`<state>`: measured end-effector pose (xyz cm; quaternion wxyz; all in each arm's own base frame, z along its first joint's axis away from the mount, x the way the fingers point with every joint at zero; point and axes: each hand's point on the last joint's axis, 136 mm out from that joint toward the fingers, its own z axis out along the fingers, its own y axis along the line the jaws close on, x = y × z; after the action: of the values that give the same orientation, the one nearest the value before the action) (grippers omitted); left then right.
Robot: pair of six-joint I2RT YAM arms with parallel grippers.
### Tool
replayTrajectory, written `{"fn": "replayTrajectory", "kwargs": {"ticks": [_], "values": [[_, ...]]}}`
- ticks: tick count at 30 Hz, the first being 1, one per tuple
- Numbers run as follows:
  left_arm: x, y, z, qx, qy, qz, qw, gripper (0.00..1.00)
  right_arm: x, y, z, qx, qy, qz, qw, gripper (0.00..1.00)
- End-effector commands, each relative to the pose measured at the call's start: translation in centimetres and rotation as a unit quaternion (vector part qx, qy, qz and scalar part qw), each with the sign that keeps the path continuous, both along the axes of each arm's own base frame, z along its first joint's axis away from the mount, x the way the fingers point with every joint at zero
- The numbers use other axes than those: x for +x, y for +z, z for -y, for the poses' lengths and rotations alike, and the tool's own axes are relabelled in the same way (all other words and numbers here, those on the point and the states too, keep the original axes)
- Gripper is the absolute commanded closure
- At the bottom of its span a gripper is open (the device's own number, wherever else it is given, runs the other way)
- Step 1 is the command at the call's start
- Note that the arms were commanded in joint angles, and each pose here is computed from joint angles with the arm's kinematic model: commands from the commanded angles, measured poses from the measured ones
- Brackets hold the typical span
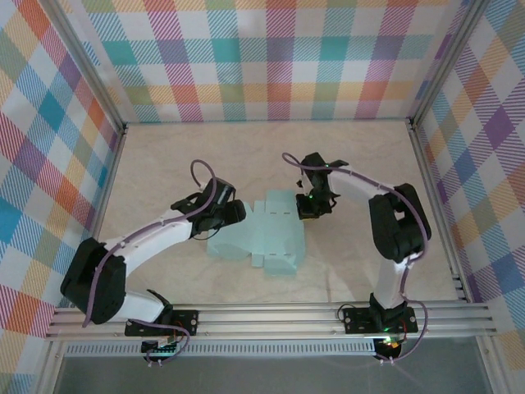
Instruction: Fold the paper box
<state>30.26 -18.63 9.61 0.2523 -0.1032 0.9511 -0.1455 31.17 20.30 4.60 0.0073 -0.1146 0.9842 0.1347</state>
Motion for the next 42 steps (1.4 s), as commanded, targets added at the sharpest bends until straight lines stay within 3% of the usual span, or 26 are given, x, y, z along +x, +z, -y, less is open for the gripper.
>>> {"fn": "replayTrajectory", "kwargs": {"ticks": [1,6,7,8,11,13,18,23,29,35,38,42], "values": [[-0.9,-2.3,1.5,-0.009,-0.04,-0.04,0.998,0.34,-0.7,0.6,1.7,-0.042,0.076,-0.024,0.996,1.0],[-0.9,-5.4,2.5,-0.016,-0.036,-0.083,0.996,0.6,1.0,1.7,-0.3,0.041,0.059,-0.001,0.997,0.85],[-1.1,-5.9,2.5,-0.019,-0.031,-0.09,0.995,0.66,1.2,2.0,-0.7,0.061,0.054,0.011,0.997,0.8],[-1.4,-6.4,2.4,-0.02,-0.026,-0.097,0.995,0.71,1.4,2.4,-1.0,0.08,0.05,0.027,0.995,0.69],[-1.9,-7.7,2.0,-0.021,-0.015,-0.104,0.994,0.8,1.7,3.5,-0.8,0.12,0.02,0.075,0.99,0.57],[-2.5,-8.5,1.5,-0.012,-0.012,-0.118,0.993,0.85,1.8,3.9,0.5,0.125,-0.012,0.106,0.986,0.56],[-3.9,-10.1,0.4,0.005,-0.006,-0.142,0.99,0.86,-0.7,3.3,1.4,0.172,-0.031,0.134,0.975,0.47],[-4.3,-10.7,0.3,0.007,-0.003,-0.152,0.988,0.86,-2.8,2.2,0.8,0.215,-0.032,0.122,0.968,0.51],[-4.3,-10.8,0.3,0.005,0.001,-0.154,0.988,0.85,-3.2,1.0,0.4,0.223,-0.031,0.103,0.969,0.64],[-4.3,-10.4,0.2,0.003,0.004,-0.147,0.989,0.84,-2.9,0.9,0.2,0.224,-0.028,0.099,0.969,0.88],[-4.0,-9.7,0.3,-0.001,0.004,-0.135,0.991,0.8,-2.8,1.1,0.5,0.204,-0.027,0.109,0.973,1.0],[-3.0,-7.8,0.5,-0.011,0.002,-0.1,0.995,0.64,-2.7,1.3,1.2,0.124,-0.002,0.13,0.984,1.0]]}}
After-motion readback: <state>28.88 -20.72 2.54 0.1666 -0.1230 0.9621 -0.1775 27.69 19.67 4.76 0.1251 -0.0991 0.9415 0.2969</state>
